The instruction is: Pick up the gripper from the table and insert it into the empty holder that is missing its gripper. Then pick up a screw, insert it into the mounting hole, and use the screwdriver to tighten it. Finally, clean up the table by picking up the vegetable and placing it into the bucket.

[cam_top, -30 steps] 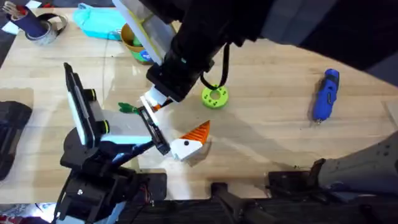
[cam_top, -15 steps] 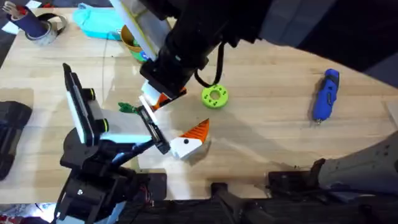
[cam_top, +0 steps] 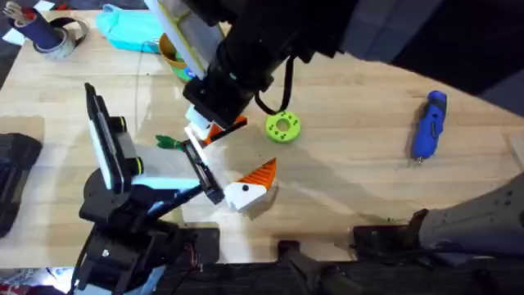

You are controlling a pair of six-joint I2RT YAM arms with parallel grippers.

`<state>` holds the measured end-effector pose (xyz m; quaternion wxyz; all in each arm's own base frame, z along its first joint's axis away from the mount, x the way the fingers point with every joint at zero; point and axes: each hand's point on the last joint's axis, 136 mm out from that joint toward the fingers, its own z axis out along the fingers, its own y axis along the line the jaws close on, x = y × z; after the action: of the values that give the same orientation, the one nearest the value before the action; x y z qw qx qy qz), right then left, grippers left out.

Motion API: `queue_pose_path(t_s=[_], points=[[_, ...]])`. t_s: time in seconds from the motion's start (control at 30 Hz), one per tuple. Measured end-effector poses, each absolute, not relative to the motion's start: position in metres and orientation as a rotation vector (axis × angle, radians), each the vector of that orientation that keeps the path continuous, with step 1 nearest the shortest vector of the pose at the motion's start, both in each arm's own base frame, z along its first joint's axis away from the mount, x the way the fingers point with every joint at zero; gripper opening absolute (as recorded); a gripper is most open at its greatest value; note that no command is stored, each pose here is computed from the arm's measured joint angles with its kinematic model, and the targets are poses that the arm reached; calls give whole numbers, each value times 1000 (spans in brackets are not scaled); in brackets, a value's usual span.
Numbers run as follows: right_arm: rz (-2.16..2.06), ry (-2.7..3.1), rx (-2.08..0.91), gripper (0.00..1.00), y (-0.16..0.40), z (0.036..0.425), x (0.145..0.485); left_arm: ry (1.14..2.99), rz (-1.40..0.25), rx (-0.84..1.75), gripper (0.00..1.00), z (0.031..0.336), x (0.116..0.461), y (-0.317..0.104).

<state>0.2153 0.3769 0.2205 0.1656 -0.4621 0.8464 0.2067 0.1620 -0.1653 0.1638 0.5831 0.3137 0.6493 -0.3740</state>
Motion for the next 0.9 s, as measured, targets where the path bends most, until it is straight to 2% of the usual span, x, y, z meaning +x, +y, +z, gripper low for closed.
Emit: queue_pose_path(t_s=[0.9], points=[[596,2418,-1331,5,380,216,213,1514,-872,735,992,164,162,-165]])
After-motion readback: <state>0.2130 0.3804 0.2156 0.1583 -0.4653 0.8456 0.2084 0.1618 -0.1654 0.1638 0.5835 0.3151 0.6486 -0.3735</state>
